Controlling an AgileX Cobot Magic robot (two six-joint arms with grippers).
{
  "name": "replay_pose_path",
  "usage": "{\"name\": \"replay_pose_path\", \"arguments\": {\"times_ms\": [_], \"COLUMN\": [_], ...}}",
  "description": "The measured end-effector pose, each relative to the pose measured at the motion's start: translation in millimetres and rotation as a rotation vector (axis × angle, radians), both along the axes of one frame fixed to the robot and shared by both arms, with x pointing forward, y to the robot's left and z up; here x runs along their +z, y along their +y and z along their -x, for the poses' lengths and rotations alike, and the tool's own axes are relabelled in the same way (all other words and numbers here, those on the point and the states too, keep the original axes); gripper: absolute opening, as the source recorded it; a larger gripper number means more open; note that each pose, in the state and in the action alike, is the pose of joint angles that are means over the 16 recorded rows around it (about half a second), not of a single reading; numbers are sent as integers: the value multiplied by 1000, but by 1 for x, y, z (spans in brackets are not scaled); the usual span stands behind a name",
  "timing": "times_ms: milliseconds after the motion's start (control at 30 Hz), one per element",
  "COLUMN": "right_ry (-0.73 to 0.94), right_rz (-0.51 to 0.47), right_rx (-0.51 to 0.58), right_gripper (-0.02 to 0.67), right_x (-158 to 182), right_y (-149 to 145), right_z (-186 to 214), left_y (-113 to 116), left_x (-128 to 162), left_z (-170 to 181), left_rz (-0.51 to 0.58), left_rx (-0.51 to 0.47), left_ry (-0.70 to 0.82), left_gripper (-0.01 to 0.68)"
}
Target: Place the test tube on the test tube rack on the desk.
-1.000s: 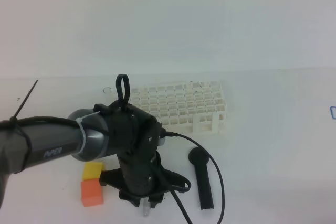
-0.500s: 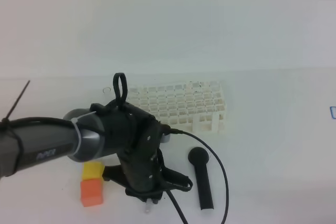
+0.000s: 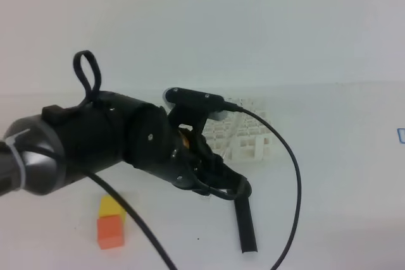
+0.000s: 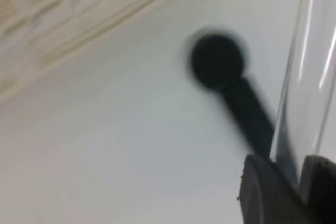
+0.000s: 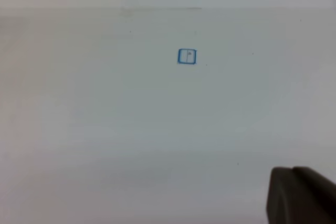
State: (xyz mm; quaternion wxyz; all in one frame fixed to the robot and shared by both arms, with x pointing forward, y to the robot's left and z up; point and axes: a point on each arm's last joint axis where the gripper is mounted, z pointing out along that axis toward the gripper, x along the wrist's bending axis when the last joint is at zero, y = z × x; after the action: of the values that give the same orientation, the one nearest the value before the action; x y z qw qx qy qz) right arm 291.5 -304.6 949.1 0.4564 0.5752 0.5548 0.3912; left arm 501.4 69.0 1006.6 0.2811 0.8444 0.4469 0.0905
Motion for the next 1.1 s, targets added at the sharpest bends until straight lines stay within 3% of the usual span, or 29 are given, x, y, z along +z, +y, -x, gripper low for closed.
{"name": "replay_pose_path", "arguments": {"times_ms": [233, 567, 867, 1100], "right_ry": [0, -52, -245, -423], "right_rz": [0, -59, -121, -162], "right_rx": [0, 9, 14, 9], "right_gripper": [-1, -1, -1, -1], "right_x": [0, 4, 20, 39], "right_y": [0, 2, 3, 2], "right_z": [0, -1, -4, -3], "left_y": [11, 60, 95, 100], "left_x": [10, 13, 35, 44], "left_z": [20, 67, 106, 128], "left_rz": [153, 230, 319, 437], "left_rx": [-56, -23, -19, -15], "left_ry": [-147, -341, -474, -512], "left_gripper": [111, 111, 110, 110]}}
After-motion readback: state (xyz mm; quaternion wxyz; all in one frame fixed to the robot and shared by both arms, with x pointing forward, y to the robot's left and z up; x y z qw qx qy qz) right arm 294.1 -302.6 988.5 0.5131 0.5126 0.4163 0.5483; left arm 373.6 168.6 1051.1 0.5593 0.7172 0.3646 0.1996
